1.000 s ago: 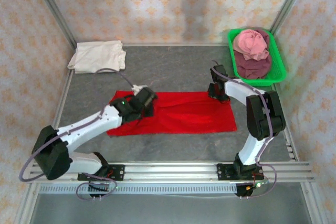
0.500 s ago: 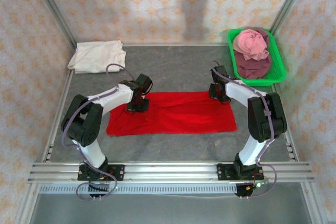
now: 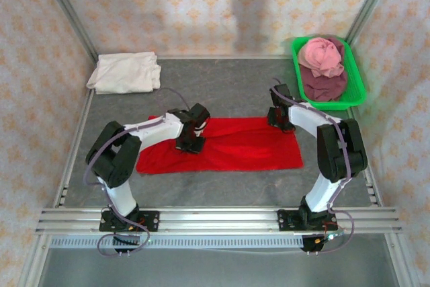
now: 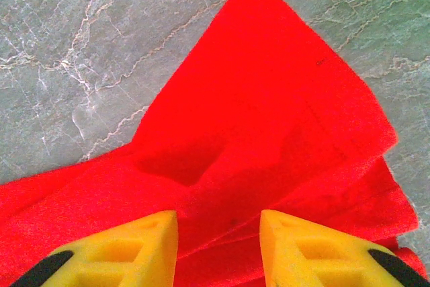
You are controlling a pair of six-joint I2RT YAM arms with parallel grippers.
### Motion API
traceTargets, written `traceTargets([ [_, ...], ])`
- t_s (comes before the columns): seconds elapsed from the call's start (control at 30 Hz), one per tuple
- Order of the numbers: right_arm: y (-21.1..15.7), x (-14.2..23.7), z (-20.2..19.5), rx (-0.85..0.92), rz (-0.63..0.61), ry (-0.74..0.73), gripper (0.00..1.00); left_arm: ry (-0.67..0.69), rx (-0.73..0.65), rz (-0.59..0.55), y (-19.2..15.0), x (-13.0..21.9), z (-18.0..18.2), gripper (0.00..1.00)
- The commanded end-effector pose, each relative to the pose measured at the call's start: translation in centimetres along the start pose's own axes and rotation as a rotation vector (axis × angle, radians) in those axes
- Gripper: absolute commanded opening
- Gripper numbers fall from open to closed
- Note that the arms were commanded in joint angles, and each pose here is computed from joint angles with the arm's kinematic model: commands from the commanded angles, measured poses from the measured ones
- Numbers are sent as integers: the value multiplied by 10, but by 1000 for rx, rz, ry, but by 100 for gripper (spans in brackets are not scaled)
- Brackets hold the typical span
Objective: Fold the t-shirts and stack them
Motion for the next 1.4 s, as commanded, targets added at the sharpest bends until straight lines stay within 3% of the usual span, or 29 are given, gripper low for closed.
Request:
traceTargets([
  [0.0,4,6,-4,9,-29,-34,37,-38,43,66,-22,6,-6,0],
  [0.2,6,8,-8,12,-36,-48,38,-78,101,130,-50,-15,-23,0],
  [0.37,9,8,-7,10,-36,-39,38,-218,150,38,-33,3,-50,0],
  [0.53,10,11,-8,6,-42,-38,38,-157,151,-123,-4,41,-46,0],
  [0.77,9,18,-4,20,-51,-10,37,-86,340,-270,29,60,15,2],
  [0.97,9,31,-8,53,-63,-51,37,56,457,-247,41,29,74,1],
  [1.13,9,31,-14,49,-68,-84,37,96,532,-194,45,-3,102,0],
  [1.37,18,34,-35,-131,-83,-38,40,110,647,-150,48,-23,140,0],
])
Point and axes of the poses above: each hand's point on the last joint's axis, 136 mm out from that joint toward the fingers, its own x axis back along the fingers, its own z axis along the line the jaws close on, y = z × x, the point moved 4 cm from there along x, back along the fingers, and after that the axes turned 11 degrees about x, right-handed, at the moved point
